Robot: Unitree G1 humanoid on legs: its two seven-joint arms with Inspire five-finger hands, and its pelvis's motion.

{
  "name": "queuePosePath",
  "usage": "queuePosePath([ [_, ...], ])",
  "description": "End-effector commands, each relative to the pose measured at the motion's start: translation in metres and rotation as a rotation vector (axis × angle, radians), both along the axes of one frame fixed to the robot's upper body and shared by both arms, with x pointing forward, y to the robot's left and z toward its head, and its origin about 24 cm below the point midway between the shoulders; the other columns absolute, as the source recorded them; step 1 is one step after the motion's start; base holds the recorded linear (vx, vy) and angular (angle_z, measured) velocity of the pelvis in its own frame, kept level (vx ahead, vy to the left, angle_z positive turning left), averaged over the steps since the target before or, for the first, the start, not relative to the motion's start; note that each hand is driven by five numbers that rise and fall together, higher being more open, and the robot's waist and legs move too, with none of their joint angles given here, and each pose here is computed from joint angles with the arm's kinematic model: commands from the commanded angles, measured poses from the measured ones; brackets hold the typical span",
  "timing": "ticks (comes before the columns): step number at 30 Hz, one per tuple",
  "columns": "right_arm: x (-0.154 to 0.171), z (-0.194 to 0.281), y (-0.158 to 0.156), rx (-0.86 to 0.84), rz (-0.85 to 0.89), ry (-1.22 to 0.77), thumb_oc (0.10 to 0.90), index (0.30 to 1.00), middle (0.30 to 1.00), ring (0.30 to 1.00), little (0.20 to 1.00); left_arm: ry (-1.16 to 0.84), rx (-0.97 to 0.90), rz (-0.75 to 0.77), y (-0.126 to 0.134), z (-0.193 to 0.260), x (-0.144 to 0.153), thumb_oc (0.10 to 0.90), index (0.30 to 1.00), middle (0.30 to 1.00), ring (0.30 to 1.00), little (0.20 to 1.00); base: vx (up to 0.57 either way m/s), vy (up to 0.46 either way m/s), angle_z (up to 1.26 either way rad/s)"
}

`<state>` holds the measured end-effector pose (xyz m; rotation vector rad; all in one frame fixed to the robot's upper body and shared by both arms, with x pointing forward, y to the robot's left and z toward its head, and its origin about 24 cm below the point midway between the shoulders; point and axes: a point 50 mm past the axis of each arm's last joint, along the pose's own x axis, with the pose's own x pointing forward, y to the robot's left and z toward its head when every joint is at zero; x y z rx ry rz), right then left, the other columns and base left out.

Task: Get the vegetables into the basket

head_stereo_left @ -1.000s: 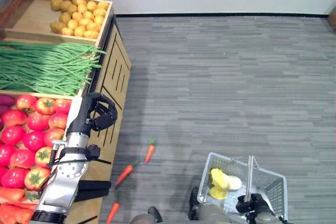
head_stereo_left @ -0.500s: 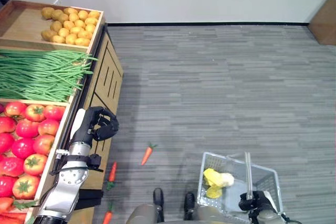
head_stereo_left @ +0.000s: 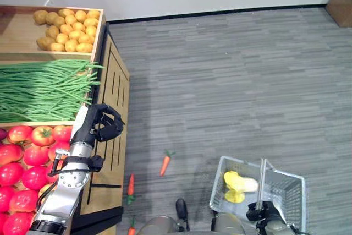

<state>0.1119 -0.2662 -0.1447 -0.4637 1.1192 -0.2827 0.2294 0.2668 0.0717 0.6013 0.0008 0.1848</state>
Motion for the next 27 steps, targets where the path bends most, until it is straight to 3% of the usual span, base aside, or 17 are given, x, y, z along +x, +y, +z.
queuePosePath([
  [1, -0.011, -0.001, -0.005, -0.035, 0.023, 0.038, 0.4, 0.3, 0.3, 0.3, 0.3, -0.245, 0.067, -0.032, -0.004, 0.049, 0.004, 0.4, 0.3, 0.3, 0.3, 0.3, 0.05, -0.022, -0.02],
  [24, -0.024, -0.007, 0.0, -0.017, 0.038, 0.087, 0.4, 0.3, 0.3, 0.3, 0.3, -0.171, 0.09, 0.059, 0.014, 0.034, -0.009, 0.4, 0.3, 0.3, 0.3, 0.3, 0.01, -0.004, 0.08],
  [25, -0.028, -0.008, 0.0, -0.016, 0.034, 0.102, 0.4, 0.3, 0.3, 0.3, 0.3, -0.157, 0.112, 0.093, 0.021, 0.032, -0.013, 0.563, 0.528, 0.528, 0.528, 0.528, 0.02, -0.033, 0.16],
  [26, -0.028, -0.008, 0.0, -0.015, 0.034, 0.103, 0.4, 0.3, 0.3, 0.3, 0.3, -0.159, 0.119, 0.104, 0.023, 0.033, -0.013, 0.812, 0.876, 0.876, 0.876, 0.876, 0.03, -0.036, 0.14],
  [27, -0.028, -0.008, 0.001, -0.014, 0.036, 0.103, 0.4, 0.3, 0.3, 0.3, 0.3, -0.162, 0.132, 0.117, 0.025, 0.034, -0.015, 0.9, 1.0, 1.0, 1.0, 1.0, 0.02, -0.024, 0.12],
])
